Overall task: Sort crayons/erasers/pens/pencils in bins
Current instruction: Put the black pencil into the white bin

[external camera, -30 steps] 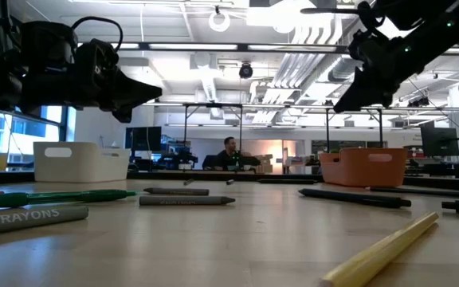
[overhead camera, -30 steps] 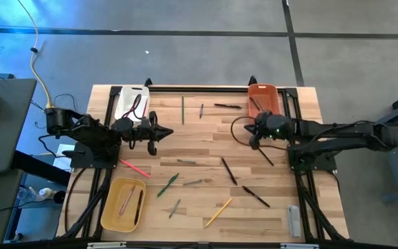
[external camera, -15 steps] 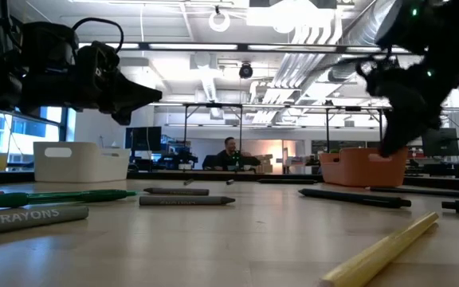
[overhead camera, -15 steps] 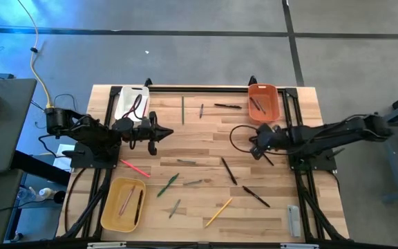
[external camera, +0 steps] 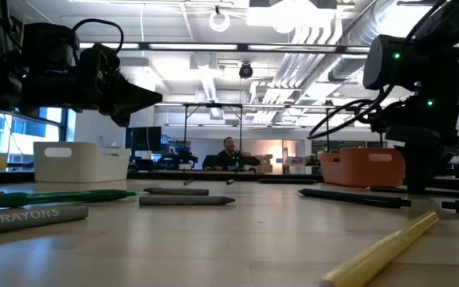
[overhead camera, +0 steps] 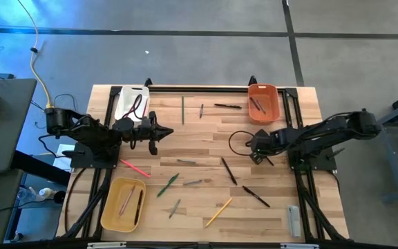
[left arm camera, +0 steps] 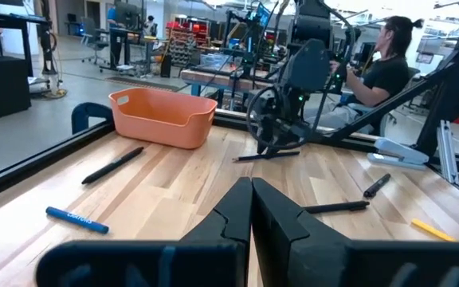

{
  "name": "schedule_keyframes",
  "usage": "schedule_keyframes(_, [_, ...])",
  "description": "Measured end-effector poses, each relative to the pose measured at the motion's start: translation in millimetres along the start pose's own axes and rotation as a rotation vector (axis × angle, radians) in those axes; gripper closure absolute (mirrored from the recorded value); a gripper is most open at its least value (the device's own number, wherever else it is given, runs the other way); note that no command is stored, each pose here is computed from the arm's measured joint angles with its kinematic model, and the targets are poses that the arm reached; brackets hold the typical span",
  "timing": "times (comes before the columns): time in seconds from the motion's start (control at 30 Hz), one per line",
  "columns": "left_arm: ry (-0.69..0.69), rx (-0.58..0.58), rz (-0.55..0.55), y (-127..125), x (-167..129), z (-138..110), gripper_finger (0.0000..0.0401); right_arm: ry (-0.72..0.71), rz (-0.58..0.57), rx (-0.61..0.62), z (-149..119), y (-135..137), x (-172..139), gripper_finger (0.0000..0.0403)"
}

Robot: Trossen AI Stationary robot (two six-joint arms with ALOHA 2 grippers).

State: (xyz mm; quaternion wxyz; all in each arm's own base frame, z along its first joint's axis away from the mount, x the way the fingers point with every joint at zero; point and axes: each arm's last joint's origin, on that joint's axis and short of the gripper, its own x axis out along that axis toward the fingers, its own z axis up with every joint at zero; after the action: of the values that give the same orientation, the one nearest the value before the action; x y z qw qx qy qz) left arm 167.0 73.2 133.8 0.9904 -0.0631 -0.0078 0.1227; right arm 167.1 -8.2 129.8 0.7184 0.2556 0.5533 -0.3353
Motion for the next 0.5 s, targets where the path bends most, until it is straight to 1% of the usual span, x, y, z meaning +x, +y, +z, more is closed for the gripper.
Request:
schedule_keyframes(0.13, [-0.001, 0.0, 0.006, 0.8, -0.1, 0.1, 0.0401, 0.011, -0.003, -0.002, 0.2, 1.2, 2.3, 0.0315])
schedule_keyframes(0.23, [-0.003, -0.023, 0.019, 3.2, -0.6, 0.5, 0.0401, 0.014, 0.012, 0.0, 0.2, 1.7, 2.0, 0.0337])
schedule_keyframes(0.4, [-0.007, -0.106, 0.037, 6.6, -1.3, 0.9, 0.0401, 0.025, 0.037, -0.006, 0.4, 2.8, 2.1, 0.0384])
schedule_keyframes(0.5, [-0.008, -0.183, 0.035, 7.1, -1.4, 1.0, 0.0401, 0.029, 0.045, -0.026, 1.0, 3.5, 1.4, 0.0397])
